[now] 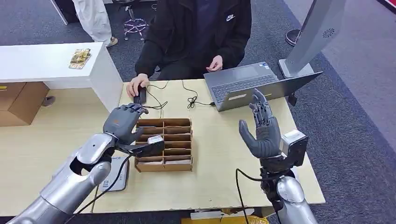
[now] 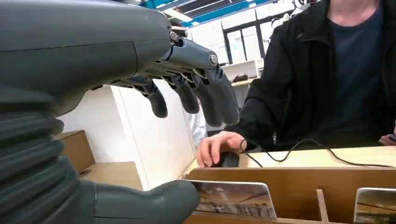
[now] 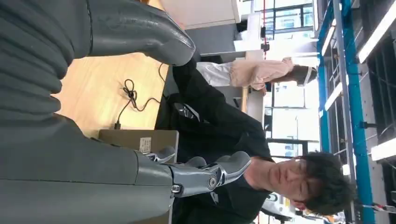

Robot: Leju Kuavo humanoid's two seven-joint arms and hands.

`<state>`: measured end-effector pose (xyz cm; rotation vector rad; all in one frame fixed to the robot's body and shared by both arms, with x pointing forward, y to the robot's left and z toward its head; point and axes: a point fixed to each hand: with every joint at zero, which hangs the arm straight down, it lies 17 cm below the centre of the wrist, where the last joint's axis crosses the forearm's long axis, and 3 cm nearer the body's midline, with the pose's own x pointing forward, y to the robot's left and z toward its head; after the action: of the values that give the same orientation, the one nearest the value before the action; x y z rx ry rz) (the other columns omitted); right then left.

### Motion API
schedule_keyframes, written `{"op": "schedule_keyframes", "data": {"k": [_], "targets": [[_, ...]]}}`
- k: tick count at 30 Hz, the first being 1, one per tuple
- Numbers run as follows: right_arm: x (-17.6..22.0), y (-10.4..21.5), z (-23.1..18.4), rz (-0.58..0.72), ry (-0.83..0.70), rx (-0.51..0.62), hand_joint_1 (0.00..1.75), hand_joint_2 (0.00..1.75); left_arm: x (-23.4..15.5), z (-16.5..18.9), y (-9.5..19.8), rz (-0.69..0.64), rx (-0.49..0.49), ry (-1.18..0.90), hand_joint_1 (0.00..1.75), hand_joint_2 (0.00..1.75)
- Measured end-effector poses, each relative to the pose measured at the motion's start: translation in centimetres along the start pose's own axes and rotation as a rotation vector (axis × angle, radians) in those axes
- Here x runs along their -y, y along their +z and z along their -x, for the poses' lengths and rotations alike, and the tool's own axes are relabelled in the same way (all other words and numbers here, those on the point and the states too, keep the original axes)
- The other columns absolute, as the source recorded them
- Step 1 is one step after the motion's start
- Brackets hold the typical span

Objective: Pass the card to the sensor for recognition and then transmit it.

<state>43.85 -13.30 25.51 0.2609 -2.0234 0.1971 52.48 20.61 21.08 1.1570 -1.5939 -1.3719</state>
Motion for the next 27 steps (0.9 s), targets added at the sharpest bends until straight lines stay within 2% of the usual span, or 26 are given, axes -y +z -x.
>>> {"op": "schedule_keyframes", "data": {"k": [10,16,27], "targets": [[-0.2,-0.19,0.0,-0.005,-0.006,0.001,0.0,1.75,0.2,-0.44,-0.38,0.005,0.001,0.011,0.59,1.75],[-0.21,-0.38,0.13,-0.005,-0.006,-0.005,0.0,1.75,0.3,-0.69,-0.54,0.01,0.002,0.014,0.47,1.75],[-0.3,-0.53,0.17,-0.006,-0.011,-0.003,0.0,1.75,0.55,-0.8,-0.7,0.017,0.001,0.019,0.52,1.75]]}}
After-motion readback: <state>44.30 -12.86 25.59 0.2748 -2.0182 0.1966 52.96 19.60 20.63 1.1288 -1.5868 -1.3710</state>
